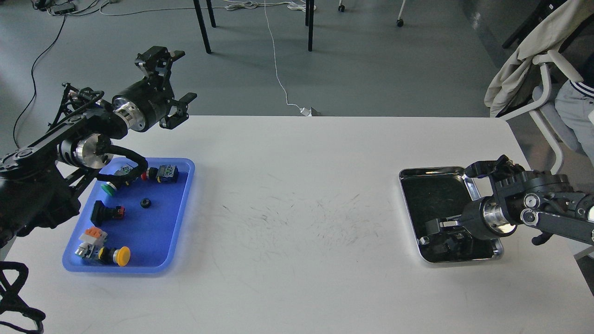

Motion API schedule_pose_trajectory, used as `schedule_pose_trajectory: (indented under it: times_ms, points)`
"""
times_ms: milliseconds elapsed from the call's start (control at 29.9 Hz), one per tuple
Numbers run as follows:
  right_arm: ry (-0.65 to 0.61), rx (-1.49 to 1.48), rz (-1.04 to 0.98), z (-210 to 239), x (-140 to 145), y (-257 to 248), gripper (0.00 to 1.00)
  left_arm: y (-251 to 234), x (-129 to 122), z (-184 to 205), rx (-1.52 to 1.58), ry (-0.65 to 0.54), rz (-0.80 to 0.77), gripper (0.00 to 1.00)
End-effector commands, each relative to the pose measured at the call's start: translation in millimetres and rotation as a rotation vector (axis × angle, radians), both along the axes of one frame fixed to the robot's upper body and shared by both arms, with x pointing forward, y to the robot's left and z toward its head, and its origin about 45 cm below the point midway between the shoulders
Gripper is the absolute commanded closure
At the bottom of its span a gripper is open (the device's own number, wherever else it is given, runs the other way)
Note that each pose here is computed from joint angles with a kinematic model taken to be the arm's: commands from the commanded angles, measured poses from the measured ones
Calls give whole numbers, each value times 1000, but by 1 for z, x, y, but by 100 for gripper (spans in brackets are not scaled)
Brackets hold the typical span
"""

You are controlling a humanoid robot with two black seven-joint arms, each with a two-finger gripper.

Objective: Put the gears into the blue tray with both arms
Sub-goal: 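Move the right gripper down onto the steel tray, then grasp another small black ring on the steel tray with the right gripper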

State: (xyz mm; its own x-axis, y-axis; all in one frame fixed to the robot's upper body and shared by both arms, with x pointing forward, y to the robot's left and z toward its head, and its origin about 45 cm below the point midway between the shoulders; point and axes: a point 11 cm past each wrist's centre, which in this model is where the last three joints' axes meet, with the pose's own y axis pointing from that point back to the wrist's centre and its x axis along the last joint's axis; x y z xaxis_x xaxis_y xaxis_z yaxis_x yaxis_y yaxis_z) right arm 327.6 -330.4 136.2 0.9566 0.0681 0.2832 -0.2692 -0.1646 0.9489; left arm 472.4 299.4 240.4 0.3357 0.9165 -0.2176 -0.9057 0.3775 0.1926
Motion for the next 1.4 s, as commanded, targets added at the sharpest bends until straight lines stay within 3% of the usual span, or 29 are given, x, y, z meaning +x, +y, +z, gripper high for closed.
schedule_pose_trajectory:
  times_ms: [0,234,501,735,769,802,836,869,1170,1371]
  points:
    - [-1,-2,1,0,2,1,99,0,0,0,0,0,0,2]
    - [-48,7,13,20,17,7,99,0,0,0,0,0,0,2]
    - [-139,117,35,87,45,42,99,0,0,0,0,0,0,2]
    - [-144,134,86,107,47,58,97,0,0,1,2,-2,0,2]
    - [-146,136,88,108,47,59,83,0,0,1,2,-2,0,2]
    - [-146,136,88,108,47,59,59,0,0,1,2,-2,0,2]
    - [-146,136,86,108,47,59,25,-1,0,1,1,-2,-1,2]
    - [-146,130,82,107,47,57,0,-1,0,0,1,0,0,2]
    - [-187,79,15,120,49,19,0,-1,0,0,0,0,-1,2]
    - [-80,4,20,70,27,4,1,-4,0,-1,-2,2,-6,2]
